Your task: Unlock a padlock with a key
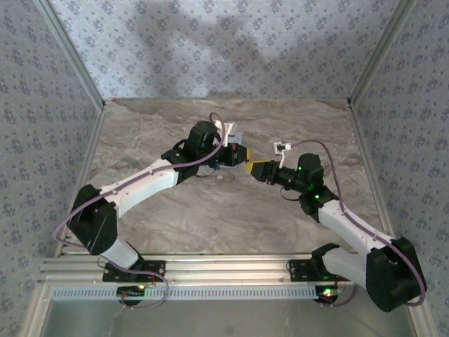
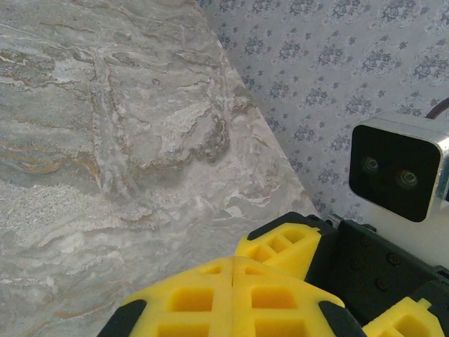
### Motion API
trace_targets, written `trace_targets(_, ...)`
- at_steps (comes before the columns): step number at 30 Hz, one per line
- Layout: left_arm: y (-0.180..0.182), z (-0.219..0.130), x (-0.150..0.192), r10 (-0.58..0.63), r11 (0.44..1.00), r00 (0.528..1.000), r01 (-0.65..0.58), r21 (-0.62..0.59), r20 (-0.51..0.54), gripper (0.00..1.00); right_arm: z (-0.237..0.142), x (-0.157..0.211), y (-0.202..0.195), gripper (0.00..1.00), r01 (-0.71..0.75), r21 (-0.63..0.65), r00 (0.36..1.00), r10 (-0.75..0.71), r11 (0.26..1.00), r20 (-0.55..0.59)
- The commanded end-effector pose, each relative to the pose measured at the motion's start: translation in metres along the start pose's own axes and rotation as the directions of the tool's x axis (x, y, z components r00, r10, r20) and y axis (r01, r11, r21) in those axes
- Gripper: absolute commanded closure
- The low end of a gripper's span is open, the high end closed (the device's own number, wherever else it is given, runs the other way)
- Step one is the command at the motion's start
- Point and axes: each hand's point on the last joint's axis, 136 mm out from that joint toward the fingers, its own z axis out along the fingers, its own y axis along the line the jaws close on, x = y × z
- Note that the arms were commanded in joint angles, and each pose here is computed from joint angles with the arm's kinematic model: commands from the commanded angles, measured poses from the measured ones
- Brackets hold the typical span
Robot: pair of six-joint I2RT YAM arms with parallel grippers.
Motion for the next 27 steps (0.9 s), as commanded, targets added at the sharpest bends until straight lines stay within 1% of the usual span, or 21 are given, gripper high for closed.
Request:
trace_targets(1,-0.021,-0.012,-0.014,0.032,0.998,0.999,-0.033,0.046,0.034,1.0,0.005,-0.018,0.016,0.54,0.044,-0.04,0.998,-0.042,0.998,0.04)
trace_targets(9,-0.02,-0.012,-0.014,0.028,0.998,0.999,-0.03,0.047,0.034,1.0,0.009,-0.017,0.011,0.63,0.031,-0.027,0.999,-0.03,0.999,0.036)
trace_targets(14,-0.021,-0.012,-0.014,0.027,0.998,0.999,-0.029,0.048,0.035,1.0,0.011,-0.016,0.009,0.71,0.021,-0.022,0.999,-0.021,1.0,0.031)
trace_targets(19,-0.02,-0.012,-0.014,0.026,0.998,0.999,-0.028,0.048,0.035,1.0,0.011,-0.016,0.006,0.83,0.011,-0.011,0.999,-0.011,1.0,0.031)
trace_targets(23,-0.019,-0.012,-0.014,0.029,0.999,0.999,-0.031,0.042,0.036,1.0,0.01,-0.016,0.003,0.99,0.01,-0.001,0.999,-0.01,1.0,0.033)
trace_targets(24,-0.019,-0.012,-0.014,0.03,0.999,0.999,-0.031,0.038,0.036,1.0,0.01,-0.016,0.002,1.0,0.01,0.006,0.999,-0.01,1.0,0.032)
trace_targets(25,-0.018,-0.013,-0.015,0.032,0.999,0.999,-0.034,0.033,0.038,0.97,0.009,-0.015,0.001,1.0,0.01,0.013,1.0,-0.01,1.0,0.029)
trace_targets(26,-0.016,-0.013,-0.016,0.034,0.999,0.999,-0.035,0.021,0.042,0.91,0.009,-0.012,-0.002,1.0,0.007,0.025,1.0,-0.008,1.0,0.022)
trace_targets(27,-0.015,-0.016,-0.018,0.034,0.999,0.998,-0.035,0.012,0.048,0.9,0.007,-0.011,-0.005,1.0,0.007,0.038,1.0,-0.008,0.999,0.019)
